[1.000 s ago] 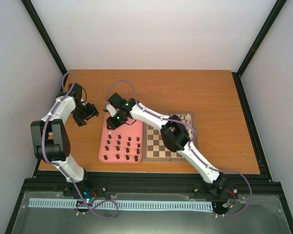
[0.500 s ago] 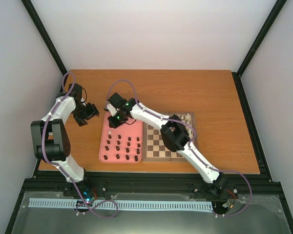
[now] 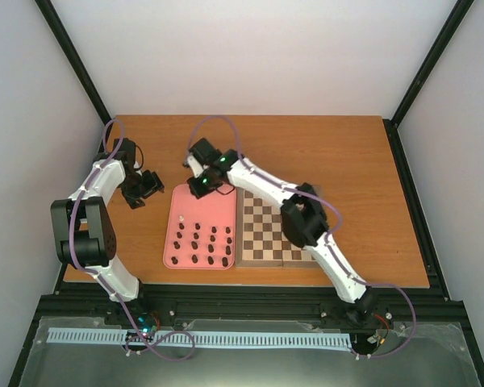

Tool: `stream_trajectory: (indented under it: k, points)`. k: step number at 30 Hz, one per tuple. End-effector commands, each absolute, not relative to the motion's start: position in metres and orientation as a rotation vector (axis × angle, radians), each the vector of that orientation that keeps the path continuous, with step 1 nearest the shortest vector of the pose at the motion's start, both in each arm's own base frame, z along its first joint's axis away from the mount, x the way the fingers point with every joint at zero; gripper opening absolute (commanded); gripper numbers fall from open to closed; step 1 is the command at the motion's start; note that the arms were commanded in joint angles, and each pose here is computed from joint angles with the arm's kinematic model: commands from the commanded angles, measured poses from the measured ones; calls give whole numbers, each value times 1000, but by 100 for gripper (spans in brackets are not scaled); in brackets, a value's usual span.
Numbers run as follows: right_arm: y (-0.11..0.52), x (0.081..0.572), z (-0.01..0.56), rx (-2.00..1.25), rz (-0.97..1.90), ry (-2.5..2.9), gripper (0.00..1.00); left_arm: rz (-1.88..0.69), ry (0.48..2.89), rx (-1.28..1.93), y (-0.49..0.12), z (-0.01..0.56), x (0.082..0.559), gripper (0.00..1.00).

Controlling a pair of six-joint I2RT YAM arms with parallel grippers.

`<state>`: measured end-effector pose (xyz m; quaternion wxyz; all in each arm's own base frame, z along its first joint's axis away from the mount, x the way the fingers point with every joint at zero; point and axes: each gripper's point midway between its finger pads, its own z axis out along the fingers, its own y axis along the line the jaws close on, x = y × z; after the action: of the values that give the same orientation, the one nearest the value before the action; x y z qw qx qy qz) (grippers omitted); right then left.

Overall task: Set up the chess pieces on the board
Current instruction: Pick up the chess piece from the storage box, then place the chess piece on the chessboard.

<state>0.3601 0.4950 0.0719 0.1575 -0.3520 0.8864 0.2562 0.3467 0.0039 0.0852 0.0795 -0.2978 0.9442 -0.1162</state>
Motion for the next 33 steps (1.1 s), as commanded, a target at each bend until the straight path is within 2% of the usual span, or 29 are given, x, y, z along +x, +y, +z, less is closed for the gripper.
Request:
stream_trajectory:
  k: [1,4,9,14,22,33]
  points:
    - [439,389,171,-810,687,2429,3,-373,2776,-861,4,101,354,85]
    - [383,375,166,-758,575,2498,3,-380,2777,-856,3,102,356,85]
    - [281,318,144,-672,378,2662,3,-402,2781,-848,1,101,358,84]
    - [214,261,122,-532,254,2793,3,-405,2790,-847,0,98,357,84]
    - [162,207,92,-318,194,2897,3,-425,2804,-850,-2,92,358,83]
    - [132,198,55,-142,104,3005,3,-433,2805,-843,-3,91,359,83]
